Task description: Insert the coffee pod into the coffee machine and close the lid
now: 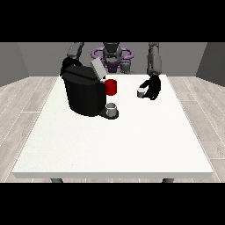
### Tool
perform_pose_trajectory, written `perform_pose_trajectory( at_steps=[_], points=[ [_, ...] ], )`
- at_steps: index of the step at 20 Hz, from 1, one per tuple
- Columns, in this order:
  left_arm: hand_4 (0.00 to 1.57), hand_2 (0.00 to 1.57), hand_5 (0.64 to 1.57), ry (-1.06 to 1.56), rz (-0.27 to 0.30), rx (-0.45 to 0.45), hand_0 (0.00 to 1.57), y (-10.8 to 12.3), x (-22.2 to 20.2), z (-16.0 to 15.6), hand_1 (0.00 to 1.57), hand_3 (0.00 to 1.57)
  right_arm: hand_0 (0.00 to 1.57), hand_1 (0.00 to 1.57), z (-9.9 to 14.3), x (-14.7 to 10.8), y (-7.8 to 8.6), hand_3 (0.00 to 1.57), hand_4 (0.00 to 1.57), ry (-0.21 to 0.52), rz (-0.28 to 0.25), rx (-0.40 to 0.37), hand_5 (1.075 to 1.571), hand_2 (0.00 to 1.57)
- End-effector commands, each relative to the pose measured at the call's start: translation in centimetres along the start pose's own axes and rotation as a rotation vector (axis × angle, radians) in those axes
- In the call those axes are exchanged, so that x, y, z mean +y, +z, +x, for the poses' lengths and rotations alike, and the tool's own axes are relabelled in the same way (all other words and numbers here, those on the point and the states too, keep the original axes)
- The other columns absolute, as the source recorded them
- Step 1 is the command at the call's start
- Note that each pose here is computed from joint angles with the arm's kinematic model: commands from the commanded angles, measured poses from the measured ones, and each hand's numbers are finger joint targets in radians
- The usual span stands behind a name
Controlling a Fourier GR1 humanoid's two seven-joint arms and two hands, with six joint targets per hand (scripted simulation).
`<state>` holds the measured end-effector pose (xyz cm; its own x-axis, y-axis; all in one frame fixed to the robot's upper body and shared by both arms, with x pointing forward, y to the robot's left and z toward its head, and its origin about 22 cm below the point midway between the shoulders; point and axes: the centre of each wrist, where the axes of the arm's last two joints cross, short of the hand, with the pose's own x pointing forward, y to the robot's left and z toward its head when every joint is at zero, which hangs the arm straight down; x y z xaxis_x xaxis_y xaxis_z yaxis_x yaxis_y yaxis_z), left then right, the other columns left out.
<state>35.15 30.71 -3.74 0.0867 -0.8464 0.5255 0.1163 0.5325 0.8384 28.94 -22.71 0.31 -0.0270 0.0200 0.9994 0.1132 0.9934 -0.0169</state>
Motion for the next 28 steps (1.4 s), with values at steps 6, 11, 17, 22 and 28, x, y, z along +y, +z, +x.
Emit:
perform_pose_trajectory(
  at_steps=[6, 11, 17, 22, 28],
  points=[
    [0.61, 1.47, 1.571, 0.0, -0.038, -0.145, 1.47, -1.0, 1.2, 1.1, 1.47, 1.41, 0.0, 0.0, -1.2, -0.4, 0.4, 0.0, 0.43, -0.007, -0.031, 0.024, 1.571, 0.0],
    [0.59, 1.4, 1.571, 0.013, -0.063, -0.248, 1.34, -2.7, 2.7, 5.6, 1.34, 1.36, 0.0, 0.0, -2.8, -0.9, -0.1, 0.0, 0.46, -0.016, -0.071, 0.103, 1.571, 0.0],
    [0.54, 1.33, 1.571, 0.02, -0.066, -0.27, 1.26, -4.8, 7.0, 10.6, 1.26, 1.29, 0.0, 0.0, -3.2, -0.7, -0.4, 0.0, 0.51, -0.009, -0.027, 0.071, 1.571, 0.0],
    [0.54, 1.33, 1.571, 0.012, 0.021, -0.289, 1.26, -5.3, 11.8, 9.1, 1.26, 1.29, 0.0, 0.0, -1.6, 1.3, -0.6, 0.0, 0.49, -0.035, 0.051, -0.014, 1.571, 0.0],
    [0.54, 1.33, 1.571, -0.015, 0.104, -0.355, 1.26, -6.1, 14.6, 13.6, 1.26, 1.28, 0.0, 0.0, 0.1, -0.6, -2.5, 0.0, 0.5, -0.042, 0.047, -0.039, 1.571, 0.0]
  ],
)
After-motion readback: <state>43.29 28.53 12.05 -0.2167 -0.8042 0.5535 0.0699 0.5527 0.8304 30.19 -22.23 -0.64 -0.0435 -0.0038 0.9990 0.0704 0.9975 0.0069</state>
